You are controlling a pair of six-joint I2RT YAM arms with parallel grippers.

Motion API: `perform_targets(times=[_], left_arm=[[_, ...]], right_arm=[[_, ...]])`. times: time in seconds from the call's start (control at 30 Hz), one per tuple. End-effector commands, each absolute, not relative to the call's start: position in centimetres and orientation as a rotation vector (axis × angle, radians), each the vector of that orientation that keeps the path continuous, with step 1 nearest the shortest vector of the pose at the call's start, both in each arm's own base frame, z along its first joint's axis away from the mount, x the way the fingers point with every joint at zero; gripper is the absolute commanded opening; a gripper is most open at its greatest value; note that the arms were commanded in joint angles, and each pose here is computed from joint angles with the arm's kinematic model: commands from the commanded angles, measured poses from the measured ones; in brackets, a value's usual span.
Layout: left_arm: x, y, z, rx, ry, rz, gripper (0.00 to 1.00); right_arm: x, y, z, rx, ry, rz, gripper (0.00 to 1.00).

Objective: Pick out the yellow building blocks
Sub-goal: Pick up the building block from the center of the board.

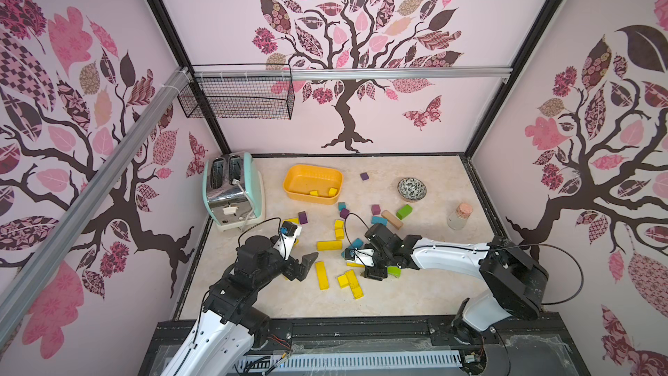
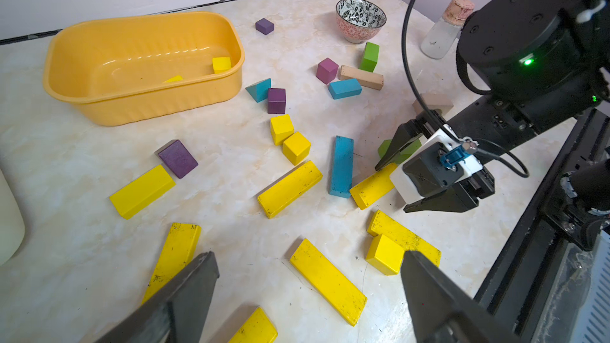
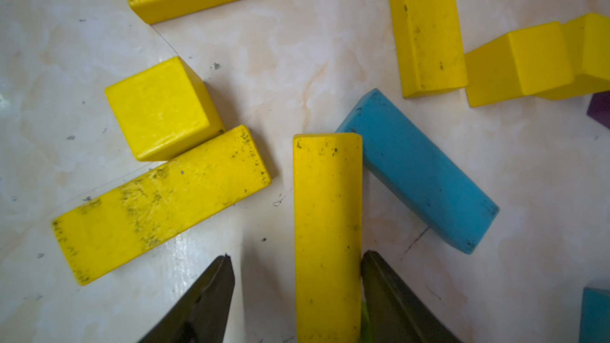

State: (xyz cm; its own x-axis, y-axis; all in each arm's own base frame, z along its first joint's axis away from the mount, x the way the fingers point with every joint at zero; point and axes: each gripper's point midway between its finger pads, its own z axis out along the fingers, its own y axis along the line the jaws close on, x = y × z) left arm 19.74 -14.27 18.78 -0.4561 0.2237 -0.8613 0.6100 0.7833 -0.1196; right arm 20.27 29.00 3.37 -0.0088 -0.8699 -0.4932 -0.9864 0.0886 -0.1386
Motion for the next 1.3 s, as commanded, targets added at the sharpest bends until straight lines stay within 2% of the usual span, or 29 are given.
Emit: perform_targets(times=[0.0,0.23,0.53,0.93,1.27], left_arm=[[20.0,-14.2,18.6,0.619,2.033,-0.506,0.94],[20.0,-14.1,18.5,0.618,2.036,-0.498,0.94],[20.1,-13.8,18.6,0.616,2.026,-0.479,0.95],[20.3,-13.5,18.6,0.603,2.018,-0.452,0.96],[20.3,-13.2,18.9,0.595,2.002,-0.439,0.97]], right_arm=[[20.4,30.0,4.0,-1.835,1.891,0.36,0.66],[20.3,30.0,3.1,-1.868,1.905,0.348,0.66],[20.3,30.2,2.3,-1.866,1.936,0.341,0.61],[20.1,30.4,2.5,-1.878,1.92,0.333,0.6],[20.3,30.9,2.9,-1.891,1.92,0.341,0.49]])
